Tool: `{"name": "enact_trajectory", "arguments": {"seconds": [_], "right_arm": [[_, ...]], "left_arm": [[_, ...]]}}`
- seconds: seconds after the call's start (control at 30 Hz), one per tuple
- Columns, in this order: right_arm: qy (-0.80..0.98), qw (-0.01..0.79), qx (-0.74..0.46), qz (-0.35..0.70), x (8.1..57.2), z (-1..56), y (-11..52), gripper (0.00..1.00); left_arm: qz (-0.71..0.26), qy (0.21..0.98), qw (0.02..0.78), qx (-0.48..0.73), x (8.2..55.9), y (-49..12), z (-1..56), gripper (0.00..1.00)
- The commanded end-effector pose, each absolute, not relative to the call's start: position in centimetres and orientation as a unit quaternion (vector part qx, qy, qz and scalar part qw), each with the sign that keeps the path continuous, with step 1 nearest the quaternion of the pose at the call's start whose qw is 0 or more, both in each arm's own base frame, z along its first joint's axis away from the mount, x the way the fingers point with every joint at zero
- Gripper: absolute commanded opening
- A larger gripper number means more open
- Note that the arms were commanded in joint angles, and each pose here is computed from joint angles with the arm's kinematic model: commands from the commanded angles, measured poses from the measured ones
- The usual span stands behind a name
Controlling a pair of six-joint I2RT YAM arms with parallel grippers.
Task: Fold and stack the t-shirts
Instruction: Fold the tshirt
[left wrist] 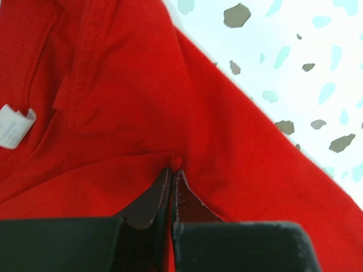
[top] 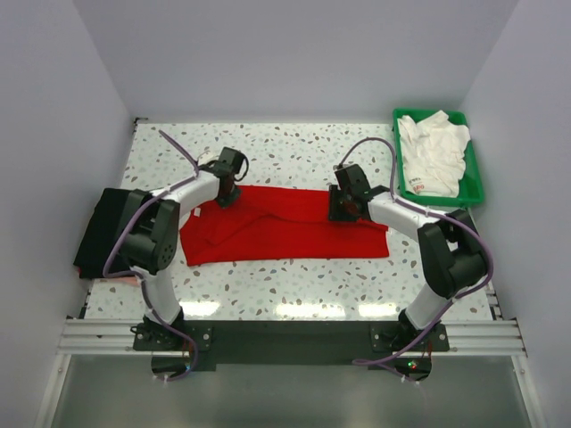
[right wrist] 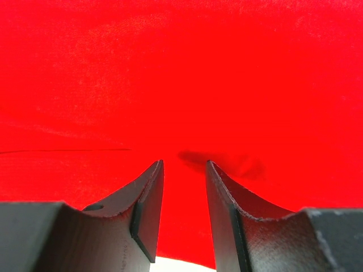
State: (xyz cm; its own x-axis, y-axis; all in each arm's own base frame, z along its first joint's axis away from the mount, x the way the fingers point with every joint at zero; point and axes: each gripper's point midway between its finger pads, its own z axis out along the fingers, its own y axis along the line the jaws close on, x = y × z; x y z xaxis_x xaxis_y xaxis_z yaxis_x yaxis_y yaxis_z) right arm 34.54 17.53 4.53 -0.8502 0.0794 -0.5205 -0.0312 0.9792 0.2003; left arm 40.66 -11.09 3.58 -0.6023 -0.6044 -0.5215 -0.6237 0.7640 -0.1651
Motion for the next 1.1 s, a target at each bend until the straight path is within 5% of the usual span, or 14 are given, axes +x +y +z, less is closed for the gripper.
{"name": "enact_trajectory", "arguments": {"seconds": [0.0,1.07], "right_arm": [[0.949,0.296,0.009,0.108,35.3,5.8,17.6,0.39],[0.95,0.295,0.011,0.104,35.2,5.7,17.2,0.39]], "left_arm": [[-0.016,0.883,0.31,-0.351,40.6,-11.4,6.3,0.0],[-0.144,0.908,0.292,-0.263,30.6,-20.7,6.3,0.0]]}}
